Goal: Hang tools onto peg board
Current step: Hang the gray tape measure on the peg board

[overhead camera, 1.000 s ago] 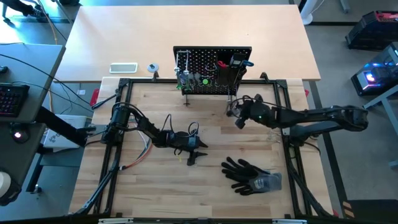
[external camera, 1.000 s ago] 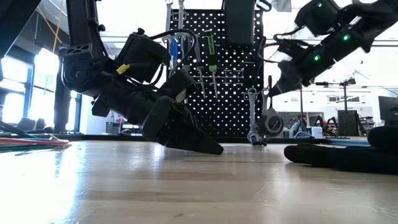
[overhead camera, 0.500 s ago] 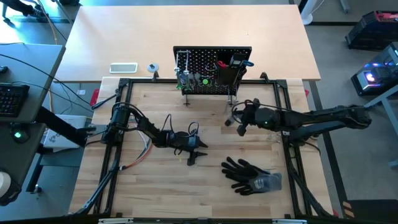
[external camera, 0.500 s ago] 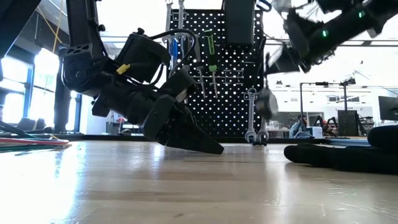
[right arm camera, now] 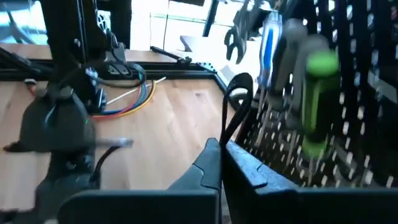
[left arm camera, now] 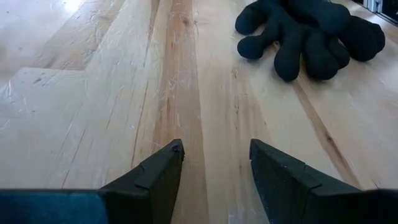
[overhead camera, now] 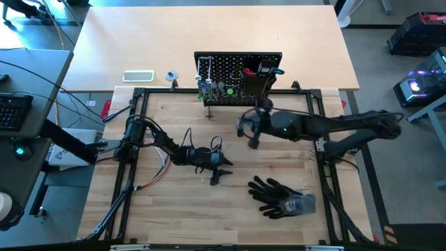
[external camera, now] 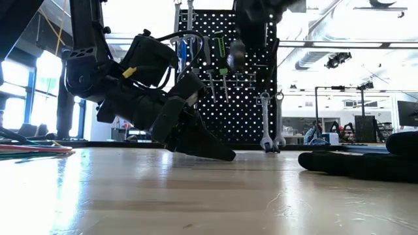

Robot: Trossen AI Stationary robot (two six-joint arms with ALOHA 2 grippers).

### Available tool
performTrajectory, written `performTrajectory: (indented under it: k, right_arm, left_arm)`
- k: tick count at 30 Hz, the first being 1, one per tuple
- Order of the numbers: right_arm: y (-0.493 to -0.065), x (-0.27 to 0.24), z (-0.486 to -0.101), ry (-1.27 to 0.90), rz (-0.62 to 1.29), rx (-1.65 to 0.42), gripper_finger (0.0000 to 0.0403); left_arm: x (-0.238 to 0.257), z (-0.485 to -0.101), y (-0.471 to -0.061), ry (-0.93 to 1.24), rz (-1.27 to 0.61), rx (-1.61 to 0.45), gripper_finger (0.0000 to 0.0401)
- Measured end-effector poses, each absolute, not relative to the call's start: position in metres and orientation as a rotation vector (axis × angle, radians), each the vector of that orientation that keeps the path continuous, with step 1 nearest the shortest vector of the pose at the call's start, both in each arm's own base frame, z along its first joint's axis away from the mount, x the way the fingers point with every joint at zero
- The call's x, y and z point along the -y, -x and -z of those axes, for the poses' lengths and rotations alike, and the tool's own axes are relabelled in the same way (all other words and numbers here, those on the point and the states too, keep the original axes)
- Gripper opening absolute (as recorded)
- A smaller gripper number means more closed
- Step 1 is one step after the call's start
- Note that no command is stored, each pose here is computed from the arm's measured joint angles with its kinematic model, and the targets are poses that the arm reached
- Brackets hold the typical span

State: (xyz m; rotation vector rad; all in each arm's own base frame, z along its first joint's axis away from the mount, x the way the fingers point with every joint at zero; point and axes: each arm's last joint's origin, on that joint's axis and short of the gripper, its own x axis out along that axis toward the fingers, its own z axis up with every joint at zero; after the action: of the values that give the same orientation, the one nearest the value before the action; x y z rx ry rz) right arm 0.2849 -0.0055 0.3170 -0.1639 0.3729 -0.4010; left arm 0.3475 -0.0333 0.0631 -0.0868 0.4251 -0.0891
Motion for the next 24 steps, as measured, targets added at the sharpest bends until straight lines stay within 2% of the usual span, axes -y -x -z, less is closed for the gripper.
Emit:
performTrajectory:
  k: [11, 16, 24]
  right_arm:
    - [-0.344, 0.017, -0.389, 0.309, 0.372, -0.415, 0.0000]
    - [-0.368, 0.028, -0.405, 0.325, 0.353, -0.449, 0.0000]
    - [-0.396, 0.051, -0.413, 0.310, 0.429, -0.541, 0.0000]
  left_arm:
    - [0.037, -0.063, -0.347, 0.080, 0.105, -0.425, 0.0182]
    - [0.038, -0.063, -0.347, 0.068, 0.111, -0.421, 0.0182]
    - [0.038, -0.064, -0.347, 0.058, 0.114, -0.416, 0.0182]
